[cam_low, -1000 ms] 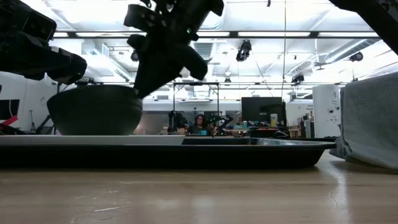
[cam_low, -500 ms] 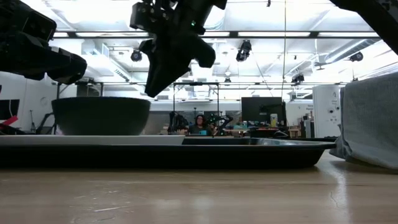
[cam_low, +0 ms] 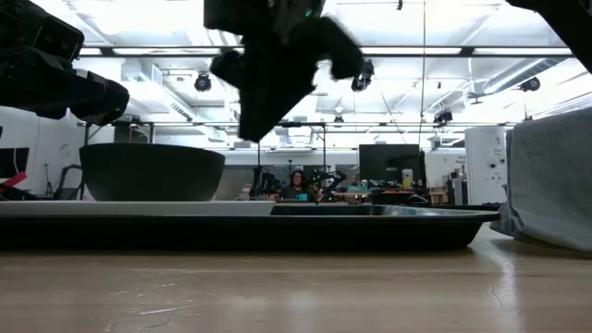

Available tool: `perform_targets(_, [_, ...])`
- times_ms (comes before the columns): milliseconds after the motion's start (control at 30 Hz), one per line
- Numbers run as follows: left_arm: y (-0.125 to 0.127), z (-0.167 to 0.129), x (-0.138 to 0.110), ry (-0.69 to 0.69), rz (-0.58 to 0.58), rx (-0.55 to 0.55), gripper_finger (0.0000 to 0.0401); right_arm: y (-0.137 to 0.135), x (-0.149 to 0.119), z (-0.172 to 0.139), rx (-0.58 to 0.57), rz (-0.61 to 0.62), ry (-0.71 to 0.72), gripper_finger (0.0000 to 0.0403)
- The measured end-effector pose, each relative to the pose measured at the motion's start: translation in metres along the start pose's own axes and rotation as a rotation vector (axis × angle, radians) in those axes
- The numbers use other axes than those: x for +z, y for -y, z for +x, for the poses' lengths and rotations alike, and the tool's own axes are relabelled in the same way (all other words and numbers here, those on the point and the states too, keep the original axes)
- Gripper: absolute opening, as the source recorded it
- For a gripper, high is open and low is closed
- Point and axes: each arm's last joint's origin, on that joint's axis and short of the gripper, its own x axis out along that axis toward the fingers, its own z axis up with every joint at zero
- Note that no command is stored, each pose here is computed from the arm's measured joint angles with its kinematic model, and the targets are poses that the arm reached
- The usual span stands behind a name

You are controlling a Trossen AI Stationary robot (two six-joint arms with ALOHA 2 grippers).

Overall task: Set up tray
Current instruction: Put the gray napkin on the black serving tray to the right of the white plate

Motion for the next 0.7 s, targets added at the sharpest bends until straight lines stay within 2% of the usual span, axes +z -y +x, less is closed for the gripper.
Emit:
perform_targets(300, [0.000, 0.000, 0.000, 0.000, 0.000, 0.000, 0.0119, -0.028, -0.004, -0.010, 0.135, 0.110, -0.163, 0.0068])
perform_targets(533, [0.000, 0.000, 0.000, 0.000, 0.000, 0.000, 0.0119, -0.040, -0.017, -0.014, 0.347, 0.190, -0.207, 0.0079])
perform_targets(700, [0.000, 0.000, 0.000, 0.000, 0.000, 0.000, 0.0119, -0.056, -0.033, -0.036, 0.409, 0.253, -0.175, 0.0085])
